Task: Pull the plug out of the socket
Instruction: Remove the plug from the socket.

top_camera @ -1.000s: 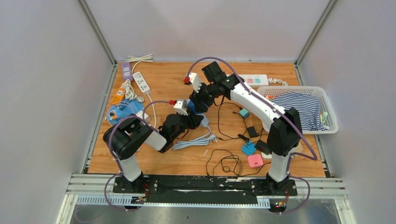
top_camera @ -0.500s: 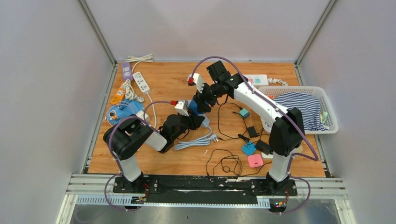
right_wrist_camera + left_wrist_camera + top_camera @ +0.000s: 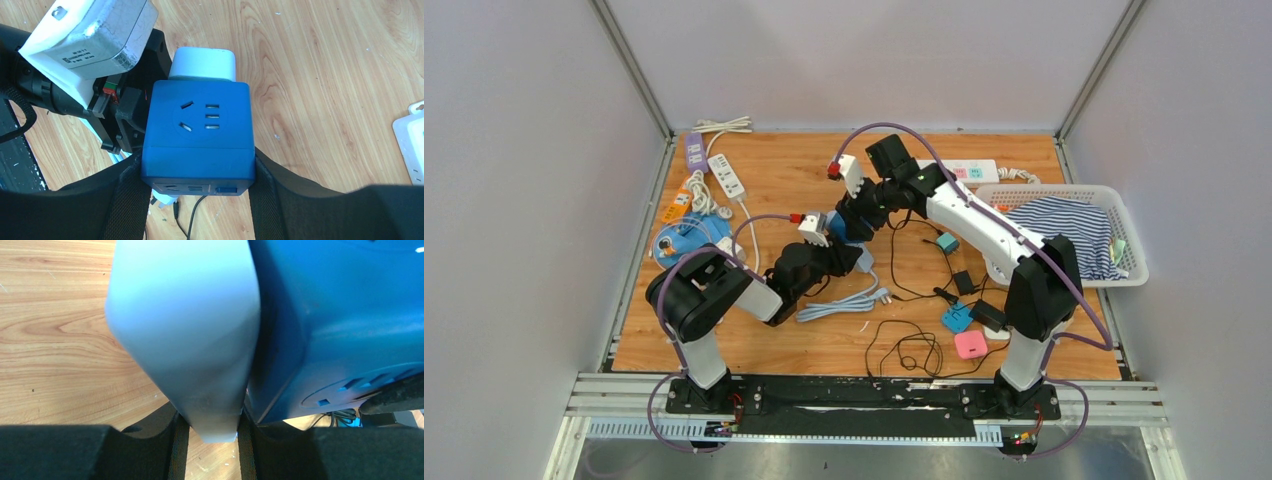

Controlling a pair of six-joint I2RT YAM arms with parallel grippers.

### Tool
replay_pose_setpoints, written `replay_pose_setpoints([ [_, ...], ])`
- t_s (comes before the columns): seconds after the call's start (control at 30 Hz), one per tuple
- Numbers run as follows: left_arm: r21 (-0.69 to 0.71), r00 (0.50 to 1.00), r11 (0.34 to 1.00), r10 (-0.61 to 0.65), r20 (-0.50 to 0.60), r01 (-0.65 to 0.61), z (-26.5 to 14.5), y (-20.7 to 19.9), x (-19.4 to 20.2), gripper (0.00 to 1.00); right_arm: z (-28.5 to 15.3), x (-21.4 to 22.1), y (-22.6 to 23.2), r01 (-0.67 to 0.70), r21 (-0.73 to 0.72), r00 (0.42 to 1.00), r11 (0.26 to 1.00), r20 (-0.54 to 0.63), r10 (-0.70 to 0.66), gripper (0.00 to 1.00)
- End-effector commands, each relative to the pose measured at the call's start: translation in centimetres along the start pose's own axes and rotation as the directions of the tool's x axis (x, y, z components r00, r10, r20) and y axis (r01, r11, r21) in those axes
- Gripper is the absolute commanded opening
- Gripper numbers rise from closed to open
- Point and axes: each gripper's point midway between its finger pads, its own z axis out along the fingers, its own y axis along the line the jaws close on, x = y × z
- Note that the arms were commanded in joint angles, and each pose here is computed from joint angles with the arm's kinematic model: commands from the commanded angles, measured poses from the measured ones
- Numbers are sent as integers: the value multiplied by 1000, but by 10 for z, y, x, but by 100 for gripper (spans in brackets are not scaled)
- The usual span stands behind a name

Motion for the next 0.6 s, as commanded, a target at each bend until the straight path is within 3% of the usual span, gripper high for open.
replay_pose_setpoints([
  [0.0, 37, 999, 998, 52, 1, -52, 1, -6, 1, 0, 1, 29, -16, -8, 41, 997, 999, -71, 11, 0],
  [0.17, 39, 999, 998, 53, -3, -52, 1, -7, 2, 0, -14, 13, 49, 68, -306, 997, 950, 46, -57, 0],
  [0.3, 38, 998, 998, 55, -5, -55, 1, -7, 2, 0, -28, 7, 69, 106, -404, 993, 909, 94, -74, 0],
  [0.43, 38, 998, 998, 56, -4, -56, 1, -7, 2, 0, -24, 11, 58, 99, -349, 995, 932, 61, -82, 0],
  [0.57, 36, 998, 998, 56, -5, -56, 2, -7, 2, 0, -7, 27, -2, 36, -30, 997, 999, -60, -38, 0],
])
